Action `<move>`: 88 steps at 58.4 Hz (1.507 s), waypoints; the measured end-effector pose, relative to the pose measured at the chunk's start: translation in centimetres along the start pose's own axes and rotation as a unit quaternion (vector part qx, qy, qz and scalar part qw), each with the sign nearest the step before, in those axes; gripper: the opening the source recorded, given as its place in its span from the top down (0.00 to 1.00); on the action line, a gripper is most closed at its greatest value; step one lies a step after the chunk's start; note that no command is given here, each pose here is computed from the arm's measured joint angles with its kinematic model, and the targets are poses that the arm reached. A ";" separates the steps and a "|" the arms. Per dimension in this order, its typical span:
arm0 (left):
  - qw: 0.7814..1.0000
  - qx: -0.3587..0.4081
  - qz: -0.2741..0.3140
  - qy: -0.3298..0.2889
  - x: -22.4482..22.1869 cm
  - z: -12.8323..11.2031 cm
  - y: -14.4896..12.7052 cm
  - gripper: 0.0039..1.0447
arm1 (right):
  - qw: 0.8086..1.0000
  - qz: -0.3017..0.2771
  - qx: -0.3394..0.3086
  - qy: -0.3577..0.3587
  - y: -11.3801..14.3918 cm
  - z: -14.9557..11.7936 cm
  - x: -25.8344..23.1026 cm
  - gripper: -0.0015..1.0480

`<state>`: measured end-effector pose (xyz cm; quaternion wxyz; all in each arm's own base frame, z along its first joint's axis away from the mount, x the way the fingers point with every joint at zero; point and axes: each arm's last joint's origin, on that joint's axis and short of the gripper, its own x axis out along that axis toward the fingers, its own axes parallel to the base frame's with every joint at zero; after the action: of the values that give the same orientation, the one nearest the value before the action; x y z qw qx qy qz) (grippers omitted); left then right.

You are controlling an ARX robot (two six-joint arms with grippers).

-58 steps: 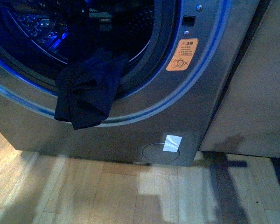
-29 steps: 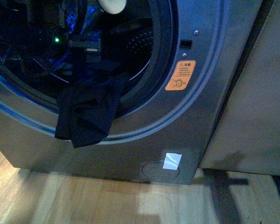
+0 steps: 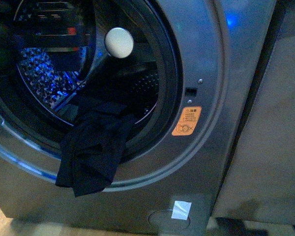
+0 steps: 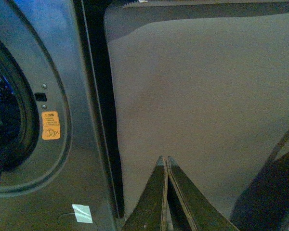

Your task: Put clothes into washing machine

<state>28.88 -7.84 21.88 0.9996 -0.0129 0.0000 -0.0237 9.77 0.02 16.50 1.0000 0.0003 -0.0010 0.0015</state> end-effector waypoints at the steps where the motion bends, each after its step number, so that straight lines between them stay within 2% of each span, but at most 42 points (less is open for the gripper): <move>1: 1.000 0.000 0.002 -0.003 -0.3 0.0 0.2 0.30 | 1.000 0.000 0.000 0.000 0.0 0.0 0.0 0.98; 11: 1.000 0.005 0.025 0.004 -4.0 -1.8 3.0 0.59 | 1.000 0.000 0.000 0.000 0.0 0.0 0.0 0.98; 25: 1.000 0.008 0.021 0.004 -7.8 -3.0 4.8 0.98 | 1.000 0.000 0.000 0.000 0.0 0.0 0.0 0.98; 32: 1.000 0.009 0.022 0.003 -9.4 -3.5 5.4 0.97 | 1.000 0.000 -0.001 0.000 0.0 0.0 0.0 0.97; 44: 1.000 0.009 0.021 0.005 -11.6 -4.1 6.1 0.97 | 1.000 0.000 0.000 0.000 0.0 0.0 0.0 0.65; 47: 1.000 0.009 0.019 0.005 -12.2 -4.2 6.4 0.97 | 1.000 0.000 0.000 0.000 0.0 0.0 0.0 0.53; 63: 1.000 0.009 0.022 0.009 -14.2 -5.5 7.3 0.97 | 1.000 0.000 0.000 0.000 0.0 0.0 0.0 0.08; 65: 1.000 0.009 0.022 0.007 -14.4 -5.4 7.3 0.97 | 1.000 0.000 0.000 0.000 0.0 0.0 0.0 0.05; 69: 1.000 0.009 0.022 0.003 -14.7 -5.3 7.3 0.97 | 1.000 0.000 0.000 0.000 0.0 0.0 0.0 0.08; 88: 1.000 0.010 0.022 -0.007 -16.2 -4.6 7.2 0.97 | 1.000 0.000 0.000 0.000 0.0 0.0 0.0 0.07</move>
<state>13.00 -0.03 17.10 1.0000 -0.0035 -0.0073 -0.0014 9.77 0.02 16.50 1.0000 0.0001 -0.0009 0.0015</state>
